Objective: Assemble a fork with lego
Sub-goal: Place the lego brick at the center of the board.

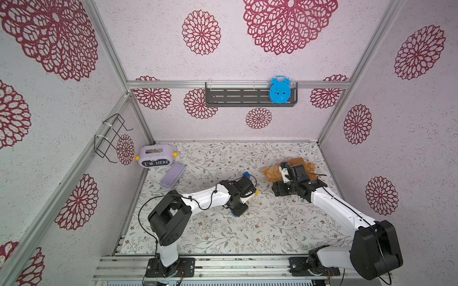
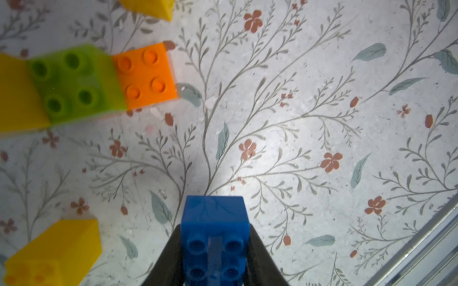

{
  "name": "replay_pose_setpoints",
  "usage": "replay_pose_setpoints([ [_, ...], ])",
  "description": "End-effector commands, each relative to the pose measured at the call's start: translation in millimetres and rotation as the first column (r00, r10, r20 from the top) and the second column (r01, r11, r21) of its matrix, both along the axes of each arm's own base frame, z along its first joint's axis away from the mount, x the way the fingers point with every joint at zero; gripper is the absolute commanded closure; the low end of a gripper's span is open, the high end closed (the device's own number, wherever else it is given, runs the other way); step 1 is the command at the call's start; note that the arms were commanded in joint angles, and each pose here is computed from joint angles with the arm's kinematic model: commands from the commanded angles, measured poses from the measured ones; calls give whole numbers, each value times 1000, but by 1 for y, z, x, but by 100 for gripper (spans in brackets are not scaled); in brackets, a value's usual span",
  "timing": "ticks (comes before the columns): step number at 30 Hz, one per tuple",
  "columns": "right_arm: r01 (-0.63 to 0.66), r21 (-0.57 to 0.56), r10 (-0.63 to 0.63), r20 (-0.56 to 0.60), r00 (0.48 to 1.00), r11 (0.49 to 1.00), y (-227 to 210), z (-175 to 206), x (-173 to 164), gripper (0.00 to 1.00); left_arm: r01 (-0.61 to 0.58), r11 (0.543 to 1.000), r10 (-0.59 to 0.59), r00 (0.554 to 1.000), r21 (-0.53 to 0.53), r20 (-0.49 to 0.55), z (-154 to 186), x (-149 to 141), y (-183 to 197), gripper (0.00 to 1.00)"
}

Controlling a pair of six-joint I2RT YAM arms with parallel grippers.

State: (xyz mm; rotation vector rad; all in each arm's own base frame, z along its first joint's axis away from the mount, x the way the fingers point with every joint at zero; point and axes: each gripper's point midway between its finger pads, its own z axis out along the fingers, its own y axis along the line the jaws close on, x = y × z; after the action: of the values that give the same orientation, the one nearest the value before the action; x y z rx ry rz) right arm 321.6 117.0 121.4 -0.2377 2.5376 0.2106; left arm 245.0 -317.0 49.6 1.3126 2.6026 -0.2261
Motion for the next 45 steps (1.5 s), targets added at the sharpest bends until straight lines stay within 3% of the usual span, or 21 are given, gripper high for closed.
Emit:
replay_pose_setpoints([
  [1, 37, 15, -37, 6, 999, 999, -5, 5, -2, 17, 102, 994, -101, 994, 33, -33, -14, -6, -14, 75],
  [8, 38, -2, -38, -11, 999, 999, -8, 2, -6, 17, 175, 981, -169, 983, 80, -77, -40, -4, -32, 68],
  [17, 30, 5, -30, -20, 999, 1000, -6, -2, -5, 17, 150, 977, -143, 988, 150, -52, -35, -13, -5, 40],
  [20, 20, 17, -20, -26, 999, 1000, -2, -3, -4, 17, 123, 978, -120, 992, 169, -28, -31, -15, 7, 36],
  [38, -31, 7, 31, -51, 998, 999, 4, 0, -5, 21, -77, 983, 54, 989, 165, 138, -23, 34, 31, 37],
  [45, -110, -4, 110, -91, 990, 994, 36, -7, -4, 24, -106, 991, 90, 981, 85, 170, -5, 38, 31, 35],
])
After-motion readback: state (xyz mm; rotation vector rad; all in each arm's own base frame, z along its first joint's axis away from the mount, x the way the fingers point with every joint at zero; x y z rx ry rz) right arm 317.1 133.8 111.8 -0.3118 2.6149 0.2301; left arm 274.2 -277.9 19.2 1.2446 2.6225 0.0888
